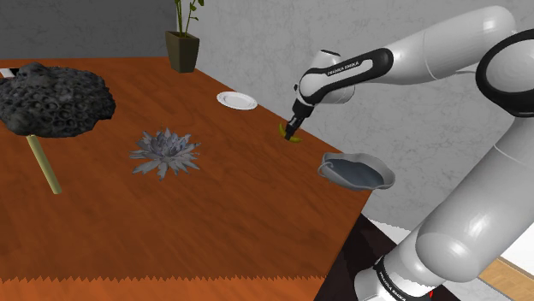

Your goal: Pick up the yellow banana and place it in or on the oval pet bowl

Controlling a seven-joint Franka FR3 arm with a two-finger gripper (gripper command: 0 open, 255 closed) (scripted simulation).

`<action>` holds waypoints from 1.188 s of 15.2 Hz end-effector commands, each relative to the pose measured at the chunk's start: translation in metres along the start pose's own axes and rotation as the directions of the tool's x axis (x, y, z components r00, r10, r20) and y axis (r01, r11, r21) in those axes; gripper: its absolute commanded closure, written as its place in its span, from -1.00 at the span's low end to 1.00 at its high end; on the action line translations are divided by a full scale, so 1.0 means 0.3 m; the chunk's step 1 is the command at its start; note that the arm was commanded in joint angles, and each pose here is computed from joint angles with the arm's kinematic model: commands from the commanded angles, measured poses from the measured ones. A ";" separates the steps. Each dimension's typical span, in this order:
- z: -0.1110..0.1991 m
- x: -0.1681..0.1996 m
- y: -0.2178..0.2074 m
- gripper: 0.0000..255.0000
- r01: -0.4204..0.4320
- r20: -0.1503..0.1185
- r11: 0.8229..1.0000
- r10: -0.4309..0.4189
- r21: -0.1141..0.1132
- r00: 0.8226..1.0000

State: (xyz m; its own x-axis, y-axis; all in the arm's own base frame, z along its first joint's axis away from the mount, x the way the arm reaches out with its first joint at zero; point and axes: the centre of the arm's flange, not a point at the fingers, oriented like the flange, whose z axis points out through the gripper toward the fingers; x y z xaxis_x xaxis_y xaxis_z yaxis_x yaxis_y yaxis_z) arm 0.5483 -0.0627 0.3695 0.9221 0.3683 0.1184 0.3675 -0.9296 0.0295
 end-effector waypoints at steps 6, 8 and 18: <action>-0.118 0.015 0.004 1.00 0.000 0.000 1.000 0.000 0.000 1.000; -0.153 0.019 0.005 1.00 0.000 0.000 1.000 0.000 0.000 1.000; -0.328 0.040 0.010 1.00 0.000 0.000 1.000 0.000 0.000 1.000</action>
State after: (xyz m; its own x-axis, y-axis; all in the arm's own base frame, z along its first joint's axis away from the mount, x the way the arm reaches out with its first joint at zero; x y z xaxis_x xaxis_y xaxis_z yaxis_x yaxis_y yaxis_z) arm 0.5493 -0.0631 0.4614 0.9221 0.3683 0.1187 0.3675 -0.9296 0.0296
